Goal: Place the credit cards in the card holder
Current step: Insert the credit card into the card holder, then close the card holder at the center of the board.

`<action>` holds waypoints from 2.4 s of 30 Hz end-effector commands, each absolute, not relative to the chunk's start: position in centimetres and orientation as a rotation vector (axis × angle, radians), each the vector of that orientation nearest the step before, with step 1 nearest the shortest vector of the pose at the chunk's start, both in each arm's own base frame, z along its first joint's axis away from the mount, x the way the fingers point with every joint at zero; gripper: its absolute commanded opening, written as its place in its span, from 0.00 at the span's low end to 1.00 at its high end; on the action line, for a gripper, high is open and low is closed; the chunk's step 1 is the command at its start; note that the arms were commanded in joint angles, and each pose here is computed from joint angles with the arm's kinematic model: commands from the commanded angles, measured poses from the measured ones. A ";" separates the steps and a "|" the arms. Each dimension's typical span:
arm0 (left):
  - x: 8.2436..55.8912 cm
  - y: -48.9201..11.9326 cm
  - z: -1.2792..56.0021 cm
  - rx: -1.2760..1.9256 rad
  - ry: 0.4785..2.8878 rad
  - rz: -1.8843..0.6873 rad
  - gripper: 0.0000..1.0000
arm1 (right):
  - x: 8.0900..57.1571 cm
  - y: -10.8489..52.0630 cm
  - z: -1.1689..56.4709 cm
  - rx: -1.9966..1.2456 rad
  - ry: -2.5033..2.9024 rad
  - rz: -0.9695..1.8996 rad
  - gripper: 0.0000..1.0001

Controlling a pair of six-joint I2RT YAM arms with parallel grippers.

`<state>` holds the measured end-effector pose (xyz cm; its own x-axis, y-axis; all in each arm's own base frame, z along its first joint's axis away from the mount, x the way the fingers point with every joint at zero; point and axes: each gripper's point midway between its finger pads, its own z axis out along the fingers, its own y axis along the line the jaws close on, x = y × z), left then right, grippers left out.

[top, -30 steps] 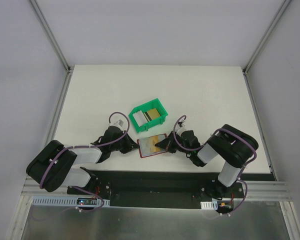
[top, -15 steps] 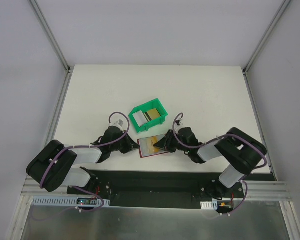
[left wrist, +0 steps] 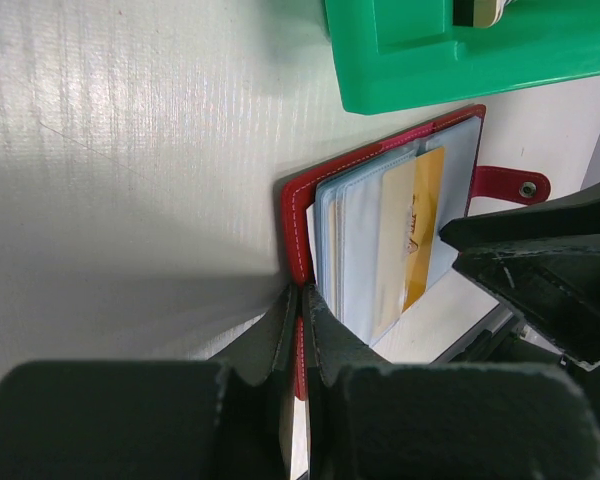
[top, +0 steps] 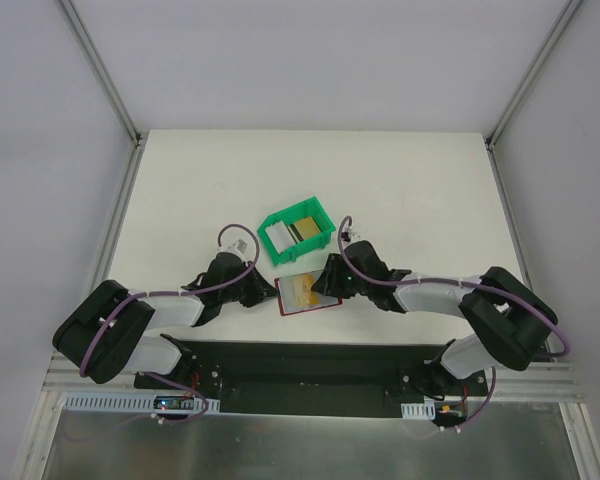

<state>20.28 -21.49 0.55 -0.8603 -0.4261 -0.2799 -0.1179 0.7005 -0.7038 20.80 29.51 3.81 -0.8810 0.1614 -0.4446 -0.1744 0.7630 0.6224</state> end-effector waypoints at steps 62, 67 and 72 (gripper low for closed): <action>17.5 -19.2 3.5 -0.128 2.585 -0.834 0.00 | 19.1 25.9 5.4 -0.152 2.615 0.523 0.50; 17.5 -19.3 3.7 -0.114 2.588 -0.834 0.00 | 18.4 25.9 4.7 -0.157 2.650 0.530 0.31; 17.6 -19.5 4.2 -0.108 2.580 -0.844 0.00 | 18.0 25.9 4.5 -0.155 2.668 0.534 0.32</action>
<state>17.18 -19.02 2.82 -0.9133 -0.2216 -0.3418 0.0151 0.8201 -0.5720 18.84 26.02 4.87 -0.8903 -0.0245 -0.4546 -0.2002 0.9179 0.3427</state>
